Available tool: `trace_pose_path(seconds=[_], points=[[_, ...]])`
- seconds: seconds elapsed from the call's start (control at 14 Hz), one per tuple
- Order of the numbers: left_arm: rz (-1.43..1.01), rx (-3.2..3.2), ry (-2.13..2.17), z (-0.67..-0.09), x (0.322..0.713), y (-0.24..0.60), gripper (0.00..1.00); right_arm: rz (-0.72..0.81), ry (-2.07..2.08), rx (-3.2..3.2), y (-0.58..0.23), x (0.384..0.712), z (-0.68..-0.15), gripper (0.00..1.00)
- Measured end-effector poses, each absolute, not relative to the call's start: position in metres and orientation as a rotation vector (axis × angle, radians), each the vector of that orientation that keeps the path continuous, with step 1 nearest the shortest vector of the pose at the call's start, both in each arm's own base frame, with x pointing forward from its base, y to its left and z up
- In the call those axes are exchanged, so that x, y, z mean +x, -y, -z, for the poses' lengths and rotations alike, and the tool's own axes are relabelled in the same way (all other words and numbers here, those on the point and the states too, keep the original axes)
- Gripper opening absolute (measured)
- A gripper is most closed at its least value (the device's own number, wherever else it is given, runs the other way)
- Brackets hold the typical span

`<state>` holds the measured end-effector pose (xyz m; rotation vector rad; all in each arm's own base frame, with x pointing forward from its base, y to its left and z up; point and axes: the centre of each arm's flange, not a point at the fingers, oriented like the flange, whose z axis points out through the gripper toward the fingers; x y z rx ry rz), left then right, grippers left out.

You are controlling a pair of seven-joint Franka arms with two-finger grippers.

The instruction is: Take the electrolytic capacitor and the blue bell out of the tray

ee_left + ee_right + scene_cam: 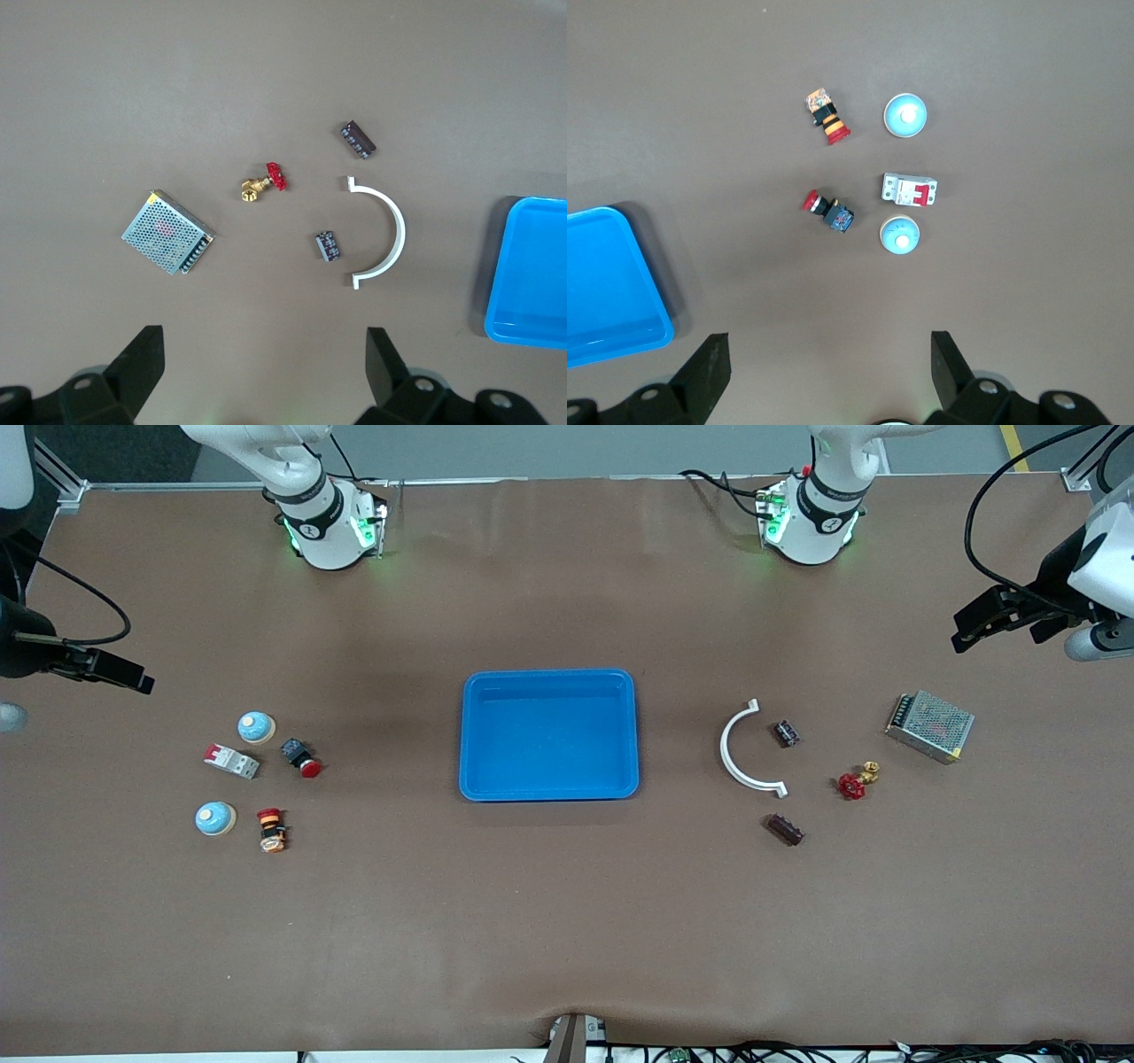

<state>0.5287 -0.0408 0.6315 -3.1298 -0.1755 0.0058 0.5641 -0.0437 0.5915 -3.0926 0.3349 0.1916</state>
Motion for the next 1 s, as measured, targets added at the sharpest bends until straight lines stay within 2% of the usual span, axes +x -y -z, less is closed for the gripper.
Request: trace_pose_path(seconds=[0.57, 1.0], points=[[0.011, -3.131, 0.175, -0.633, 0.53, 0.041, 1.0, -0.025, -0.305, -3.099, 0.035, 0.552, -0.685, 1.0], [0.036, -3.133, 0.175, -0.634, 0.531, 0.041, 1.0, -0.001, -0.307, -3.099, 0.036, 0.551, -0.695, 1.0]])
